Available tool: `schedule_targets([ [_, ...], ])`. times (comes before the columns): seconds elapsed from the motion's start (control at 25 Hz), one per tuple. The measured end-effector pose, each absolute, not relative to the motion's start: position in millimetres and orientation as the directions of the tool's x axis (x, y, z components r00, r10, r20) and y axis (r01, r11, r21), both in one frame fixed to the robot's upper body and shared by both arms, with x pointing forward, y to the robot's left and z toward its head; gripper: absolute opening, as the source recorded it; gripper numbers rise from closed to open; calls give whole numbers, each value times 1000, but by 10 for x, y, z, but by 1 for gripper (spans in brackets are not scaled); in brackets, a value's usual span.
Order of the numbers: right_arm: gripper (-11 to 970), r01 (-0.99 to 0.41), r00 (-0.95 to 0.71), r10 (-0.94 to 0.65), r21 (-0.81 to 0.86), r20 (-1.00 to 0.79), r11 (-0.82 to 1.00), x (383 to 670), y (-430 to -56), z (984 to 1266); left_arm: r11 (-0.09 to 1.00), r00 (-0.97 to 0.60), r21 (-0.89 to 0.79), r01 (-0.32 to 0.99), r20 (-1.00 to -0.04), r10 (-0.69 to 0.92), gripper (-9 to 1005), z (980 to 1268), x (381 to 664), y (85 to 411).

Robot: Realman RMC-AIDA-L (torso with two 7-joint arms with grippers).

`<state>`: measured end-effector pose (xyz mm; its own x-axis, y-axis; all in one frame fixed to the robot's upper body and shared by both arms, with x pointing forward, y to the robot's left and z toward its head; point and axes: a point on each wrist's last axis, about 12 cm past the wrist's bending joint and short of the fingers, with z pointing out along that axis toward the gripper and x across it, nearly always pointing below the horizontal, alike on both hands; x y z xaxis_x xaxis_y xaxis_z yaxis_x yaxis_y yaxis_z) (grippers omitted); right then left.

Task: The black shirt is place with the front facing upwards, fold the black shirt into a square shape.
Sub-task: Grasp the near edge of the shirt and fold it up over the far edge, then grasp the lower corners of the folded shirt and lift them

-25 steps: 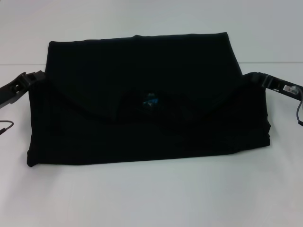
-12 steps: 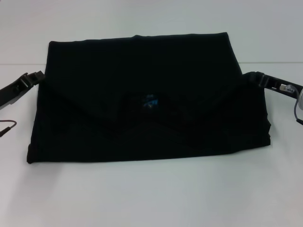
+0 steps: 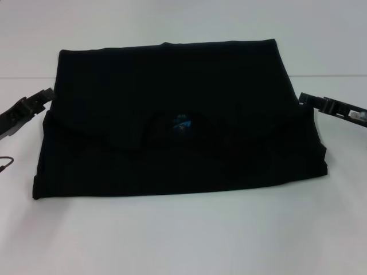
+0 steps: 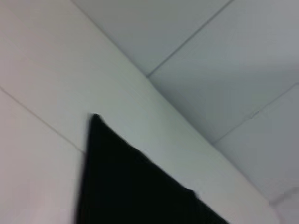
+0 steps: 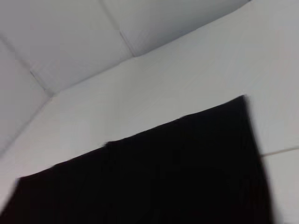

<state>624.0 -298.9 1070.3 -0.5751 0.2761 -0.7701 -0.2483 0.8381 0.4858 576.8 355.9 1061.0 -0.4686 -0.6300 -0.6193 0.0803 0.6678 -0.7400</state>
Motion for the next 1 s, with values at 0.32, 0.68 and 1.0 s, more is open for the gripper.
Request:
schedule_targets([
  [0.32,745,-631,-600,-16,460,-800,624,5897,-2920,10870,566,-714,-804,181,-504,-487,750,10828,5510,3739],
  [0.68,846,-845,-488,-301,357,-820,398,5593,-2545,10718,695,-835,-710,114,-447,-321,870,11003,5347,4075],
  [1.0,852,-850,-487,-333,352,-807,392,5565,-2467,10649,763,-832,-641,81,-464,-302,869,10893,5435,4057],
])
